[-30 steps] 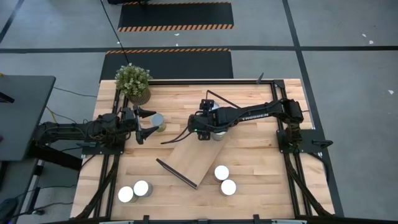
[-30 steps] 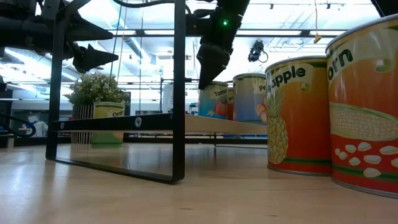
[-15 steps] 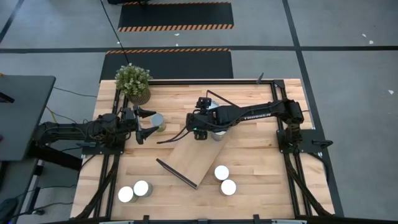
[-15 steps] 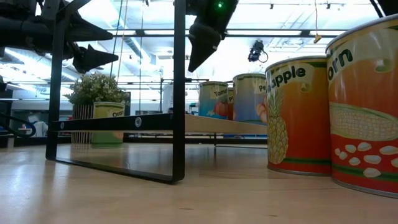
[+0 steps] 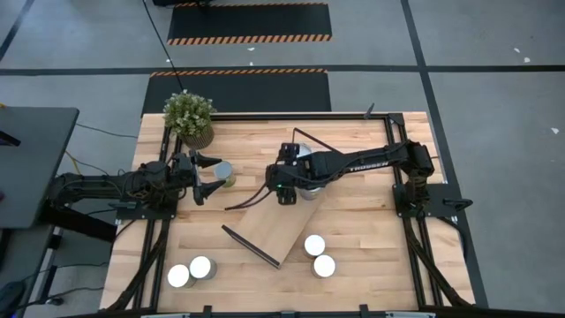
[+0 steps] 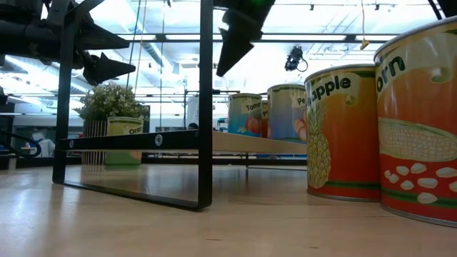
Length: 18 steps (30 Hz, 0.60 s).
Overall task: Pick and place cans onto a shelf
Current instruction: Put the canned pineapple on the shelf
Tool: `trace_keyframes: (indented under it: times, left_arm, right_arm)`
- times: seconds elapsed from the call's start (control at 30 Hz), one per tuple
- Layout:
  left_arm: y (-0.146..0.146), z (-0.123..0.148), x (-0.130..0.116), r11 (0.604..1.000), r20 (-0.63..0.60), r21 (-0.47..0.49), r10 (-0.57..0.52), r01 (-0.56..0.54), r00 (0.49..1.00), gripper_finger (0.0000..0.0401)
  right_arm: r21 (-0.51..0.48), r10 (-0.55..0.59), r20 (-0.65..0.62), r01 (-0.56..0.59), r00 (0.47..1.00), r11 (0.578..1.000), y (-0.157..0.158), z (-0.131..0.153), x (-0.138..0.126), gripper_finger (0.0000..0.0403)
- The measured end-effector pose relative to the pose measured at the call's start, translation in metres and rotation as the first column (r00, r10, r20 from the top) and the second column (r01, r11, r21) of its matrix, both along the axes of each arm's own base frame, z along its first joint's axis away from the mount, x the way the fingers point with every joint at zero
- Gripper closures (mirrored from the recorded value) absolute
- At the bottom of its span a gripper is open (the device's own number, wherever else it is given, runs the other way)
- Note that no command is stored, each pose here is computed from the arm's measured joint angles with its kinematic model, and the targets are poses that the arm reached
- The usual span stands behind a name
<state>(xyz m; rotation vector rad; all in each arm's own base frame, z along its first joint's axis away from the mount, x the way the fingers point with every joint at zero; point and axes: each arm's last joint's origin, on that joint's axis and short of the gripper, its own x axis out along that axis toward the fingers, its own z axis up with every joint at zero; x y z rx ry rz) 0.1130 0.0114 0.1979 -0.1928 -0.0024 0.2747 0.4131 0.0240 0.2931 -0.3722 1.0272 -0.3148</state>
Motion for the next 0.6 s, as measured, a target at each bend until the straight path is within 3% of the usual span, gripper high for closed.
trace_keyframes:
  times: [0.13,0.3,0.6]
  left_arm:
    - [0.0,0.0,0.0,1.0,0.001,-0.006,0.0,0.0,1.0,0.0009]
    - [0.0,0.0,0.0,1.0,0.0,-0.003,0.0,0.0,1.0,0.0009]
    - [0.0,0.0,0.0,1.0,0.001,-0.007,0.0,0.0,1.0,0.0009]
  right_arm:
    - [0.182,0.08,-0.005,-0.078,0.997,0.98,0.012,-0.002,-0.001,0.0031]
    - [0.396,0.132,-0.021,-0.113,0.991,0.911,0.032,-0.005,-0.005,0.0031]
    - [0.45,0.029,-0.189,0.06,0.982,0.891,0.065,-0.011,-0.027,0.0031]
